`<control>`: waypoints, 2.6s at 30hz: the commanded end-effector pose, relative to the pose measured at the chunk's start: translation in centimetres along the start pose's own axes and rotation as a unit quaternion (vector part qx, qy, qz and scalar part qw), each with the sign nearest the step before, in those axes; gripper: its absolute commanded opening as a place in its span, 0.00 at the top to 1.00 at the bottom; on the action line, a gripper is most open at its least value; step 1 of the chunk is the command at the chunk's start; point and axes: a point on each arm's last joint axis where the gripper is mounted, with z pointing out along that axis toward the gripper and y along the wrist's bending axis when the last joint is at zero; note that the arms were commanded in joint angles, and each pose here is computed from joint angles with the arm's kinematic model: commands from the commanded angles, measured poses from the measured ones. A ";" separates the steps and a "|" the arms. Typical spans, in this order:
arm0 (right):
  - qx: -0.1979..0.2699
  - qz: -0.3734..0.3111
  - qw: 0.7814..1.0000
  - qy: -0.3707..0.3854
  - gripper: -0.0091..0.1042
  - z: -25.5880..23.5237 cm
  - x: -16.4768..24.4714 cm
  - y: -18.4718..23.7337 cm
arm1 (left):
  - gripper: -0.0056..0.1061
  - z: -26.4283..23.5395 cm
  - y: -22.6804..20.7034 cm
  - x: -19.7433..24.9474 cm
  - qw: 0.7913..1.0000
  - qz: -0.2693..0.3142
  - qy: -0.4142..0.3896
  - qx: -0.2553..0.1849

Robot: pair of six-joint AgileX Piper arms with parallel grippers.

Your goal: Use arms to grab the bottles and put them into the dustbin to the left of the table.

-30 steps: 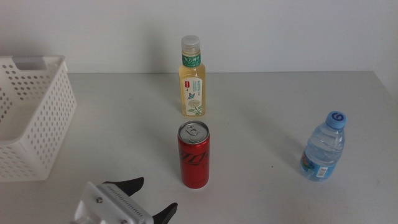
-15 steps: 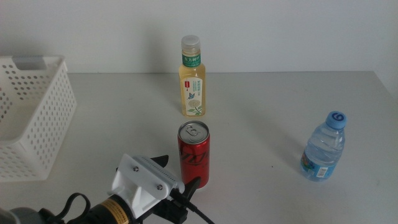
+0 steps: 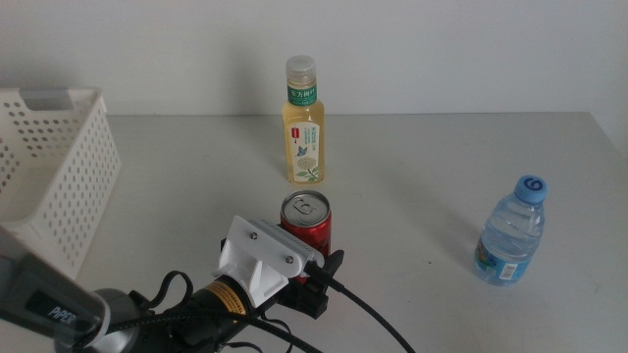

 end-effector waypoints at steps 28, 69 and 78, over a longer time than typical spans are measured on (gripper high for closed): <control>0.000 -0.007 0.999 -0.039 0.09 -0.1 -1.0 0.0 | 0.79 0.3 -0.1 -9.3 1.000 -0.001 0.012 -0.019; 0.000 -0.006 0.999 -0.039 0.09 -0.1 -1.0 0.0 | 0.88 -14.3 27.5 -26.2 0.898 -0.119 0.260 -0.335; 0.000 -0.007 0.999 -0.039 0.09 -0.1 -1.0 0.0 | 0.91 -11.2 31.5 -20.4 0.870 -0.136 0.342 -0.327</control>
